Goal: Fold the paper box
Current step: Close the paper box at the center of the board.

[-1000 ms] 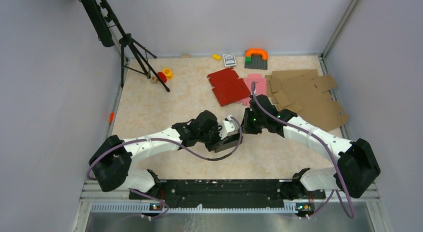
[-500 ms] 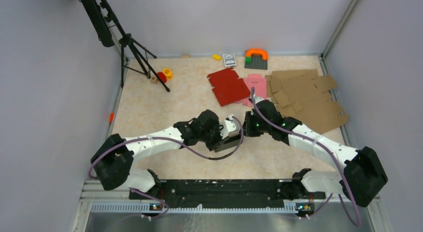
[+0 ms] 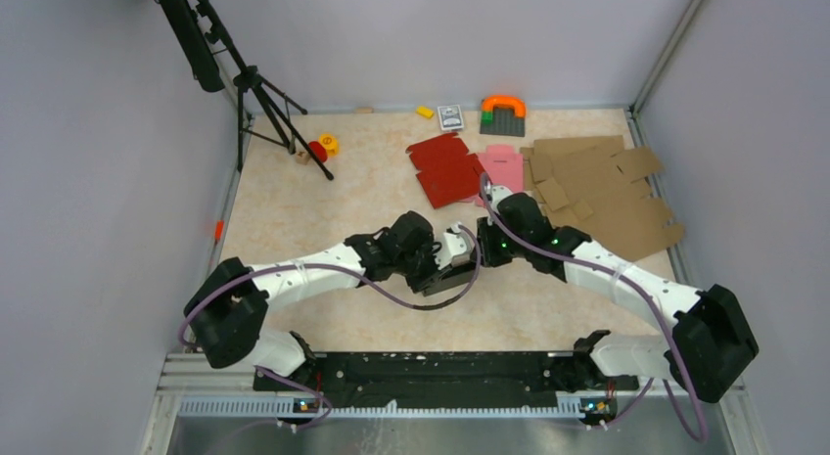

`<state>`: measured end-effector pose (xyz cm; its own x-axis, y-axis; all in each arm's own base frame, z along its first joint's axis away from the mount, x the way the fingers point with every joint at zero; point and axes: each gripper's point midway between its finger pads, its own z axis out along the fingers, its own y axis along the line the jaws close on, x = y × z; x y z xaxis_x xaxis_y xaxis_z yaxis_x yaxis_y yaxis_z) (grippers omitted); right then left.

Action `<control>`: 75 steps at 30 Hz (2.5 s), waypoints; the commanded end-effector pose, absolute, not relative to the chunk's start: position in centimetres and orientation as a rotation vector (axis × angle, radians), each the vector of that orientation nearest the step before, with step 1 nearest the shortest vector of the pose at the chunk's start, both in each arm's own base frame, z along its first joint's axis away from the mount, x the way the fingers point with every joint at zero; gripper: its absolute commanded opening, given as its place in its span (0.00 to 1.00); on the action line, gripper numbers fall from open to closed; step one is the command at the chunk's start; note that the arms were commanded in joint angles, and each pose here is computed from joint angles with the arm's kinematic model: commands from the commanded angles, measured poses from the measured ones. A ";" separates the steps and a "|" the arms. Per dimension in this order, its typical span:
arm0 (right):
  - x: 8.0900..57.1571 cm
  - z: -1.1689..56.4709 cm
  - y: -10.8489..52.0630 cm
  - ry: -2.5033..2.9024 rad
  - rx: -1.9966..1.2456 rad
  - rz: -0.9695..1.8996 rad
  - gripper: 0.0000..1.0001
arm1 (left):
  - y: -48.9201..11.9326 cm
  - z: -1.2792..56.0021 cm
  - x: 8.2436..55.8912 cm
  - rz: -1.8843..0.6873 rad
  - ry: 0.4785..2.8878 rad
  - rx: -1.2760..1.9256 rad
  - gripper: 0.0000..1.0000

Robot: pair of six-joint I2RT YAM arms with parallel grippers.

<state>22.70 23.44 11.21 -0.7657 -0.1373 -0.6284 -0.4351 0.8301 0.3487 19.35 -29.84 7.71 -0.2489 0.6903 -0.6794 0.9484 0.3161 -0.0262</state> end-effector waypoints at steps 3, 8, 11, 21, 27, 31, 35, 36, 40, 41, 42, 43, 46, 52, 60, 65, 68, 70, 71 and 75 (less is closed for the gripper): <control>20.9 9.1 23.4 2.447 -0.476 0.691 0.13 | -31.0 8.1 20.2 -0.599 1.984 1.452 0.18; 20.5 8.4 23.3 2.443 -0.453 0.715 0.11 | -31.0 8.4 20.4 -0.595 1.972 1.437 0.20; 20.2 8.3 23.3 2.442 -0.438 0.728 0.10 | -31.1 8.6 20.6 -0.586 1.969 1.431 0.24; 20.1 8.8 23.0 2.415 -0.376 0.747 0.10 | -31.5 10.9 21.2 -0.600 1.939 1.353 0.54; 19.7 8.5 22.9 2.417 -0.366 0.756 0.09 | -31.4 10.0 20.8 -0.602 1.975 1.378 0.34; 19.2 7.7 22.8 2.427 -0.355 0.764 0.09 | -31.3 9.2 20.8 -0.584 1.996 1.382 0.32; 19.2 7.0 22.7 2.434 -0.348 0.752 0.09 | -31.1 8.7 21.2 -0.554 1.990 1.390 0.31; 19.2 6.9 22.7 2.434 -0.348 0.749 0.09 | -31.1 8.6 21.3 -0.550 1.987 1.398 0.31; 19.1 6.2 22.6 2.449 -0.354 0.730 0.09 | -31.3 8.2 21.4 -0.542 1.981 1.426 0.29; 19.1 6.0 22.6 2.452 -0.355 0.726 0.09 | -31.4 8.2 21.5 -0.541 1.977 1.429 0.28; 19.0 5.9 22.6 2.454 -0.354 0.726 0.09 | -31.4 8.2 21.6 -0.541 1.971 1.434 0.28; 18.9 5.8 22.5 2.456 -0.354 0.722 0.09 | -31.5 8.1 21.6 -0.543 1.964 1.440 0.27; 18.7 5.4 22.3 2.464 -0.347 0.719 0.09 | -31.6 8.0 21.7 -0.541 1.952 1.453 0.27; 17.7 4.0 22.2 2.489 -0.330 0.721 0.09 | -31.8 7.6 22.1 -0.527 1.918 1.489 0.24; 17.4 3.2 21.8 2.506 -0.306 0.702 0.09 | -32.0 7.2 22.1 -0.531 1.883 1.538 0.23; 19.1 7.9 22.5 2.418 -0.310 0.706 0.34 | -32.4 7.3 21.7 -0.554 1.847 1.594 0.23; 20.0 11.0 22.3 2.341 -0.305 0.715 0.47 | -32.6 7.6 21.3 -0.573 1.790 1.661 0.23; 20.3 11.8 21.7 2.312 -0.282 0.716 0.61 | -32.7 7.7 21.1 -0.580 1.750 1.706 0.24; 20.4 11.8 21.4 2.308 -0.258 0.717 0.68 | -32.9 8.0 21.2 -0.579 1.724 1.724 0.25; 20.5 10.0 20.0 2.375 -0.087 0.689 0.75 | -33.3 8.1 21.3 -0.587 1.693 1.785 0.29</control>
